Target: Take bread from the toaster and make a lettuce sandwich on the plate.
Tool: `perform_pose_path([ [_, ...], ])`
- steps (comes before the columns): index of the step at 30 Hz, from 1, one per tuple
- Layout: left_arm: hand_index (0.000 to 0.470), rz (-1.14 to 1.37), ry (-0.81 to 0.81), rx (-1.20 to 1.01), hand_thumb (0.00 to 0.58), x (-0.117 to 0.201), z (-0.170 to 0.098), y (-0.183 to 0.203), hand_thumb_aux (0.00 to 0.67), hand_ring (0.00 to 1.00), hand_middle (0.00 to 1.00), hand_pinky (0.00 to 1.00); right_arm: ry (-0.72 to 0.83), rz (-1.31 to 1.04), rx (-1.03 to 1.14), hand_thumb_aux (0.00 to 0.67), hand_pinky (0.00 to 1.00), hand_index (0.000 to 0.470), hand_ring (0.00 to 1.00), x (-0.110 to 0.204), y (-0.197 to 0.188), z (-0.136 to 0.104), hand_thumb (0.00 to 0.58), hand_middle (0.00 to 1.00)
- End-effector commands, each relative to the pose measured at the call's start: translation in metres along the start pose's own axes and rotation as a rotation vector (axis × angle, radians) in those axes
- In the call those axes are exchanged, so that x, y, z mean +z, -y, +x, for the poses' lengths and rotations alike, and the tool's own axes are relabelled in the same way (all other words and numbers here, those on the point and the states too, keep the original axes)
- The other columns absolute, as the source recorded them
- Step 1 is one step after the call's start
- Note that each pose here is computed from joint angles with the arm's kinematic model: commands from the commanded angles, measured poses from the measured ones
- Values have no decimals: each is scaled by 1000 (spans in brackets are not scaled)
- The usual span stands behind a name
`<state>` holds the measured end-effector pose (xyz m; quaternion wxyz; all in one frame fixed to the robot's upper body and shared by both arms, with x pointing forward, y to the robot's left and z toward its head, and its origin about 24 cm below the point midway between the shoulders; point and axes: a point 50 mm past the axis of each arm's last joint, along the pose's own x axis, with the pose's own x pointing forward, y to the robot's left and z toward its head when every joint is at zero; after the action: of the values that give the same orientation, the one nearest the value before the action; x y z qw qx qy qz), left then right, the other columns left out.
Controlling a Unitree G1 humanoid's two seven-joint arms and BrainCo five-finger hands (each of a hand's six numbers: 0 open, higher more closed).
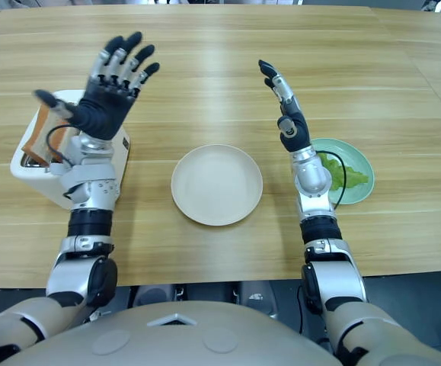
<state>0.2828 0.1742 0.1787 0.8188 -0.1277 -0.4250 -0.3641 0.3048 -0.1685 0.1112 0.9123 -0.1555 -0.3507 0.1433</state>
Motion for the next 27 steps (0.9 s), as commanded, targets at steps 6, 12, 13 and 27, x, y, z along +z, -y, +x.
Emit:
perform_pose_path([
  [6, 0, 95, 178, 9, 0, 111, 19, 0, 0, 0, 0, 0, -2, 7, -4, 0, 0, 0, 0, 2, 0, -4, 0, 0],
  [12, 0, 473, -8, 108, 0, 149, 4, -28, 0, 0, 0, 0, -20, 9, -25, 0, 0, 0, 0, -1, 3, -10, 0, 0],
  [13, 0, 584, -78, 124, 0, 149, 0, -33, 0, 0, 0, 0, -24, 5, -31, 0, 0, 0, 0, -1, 4, -10, 0, 0],
  [27, 0, 1423, -1092, -17, 0, 118, -103, -106, 0, 0, 0, 0, -21, -17, -44, 0, 0, 0, 0, 0, 1, -11, 0, 0],
])
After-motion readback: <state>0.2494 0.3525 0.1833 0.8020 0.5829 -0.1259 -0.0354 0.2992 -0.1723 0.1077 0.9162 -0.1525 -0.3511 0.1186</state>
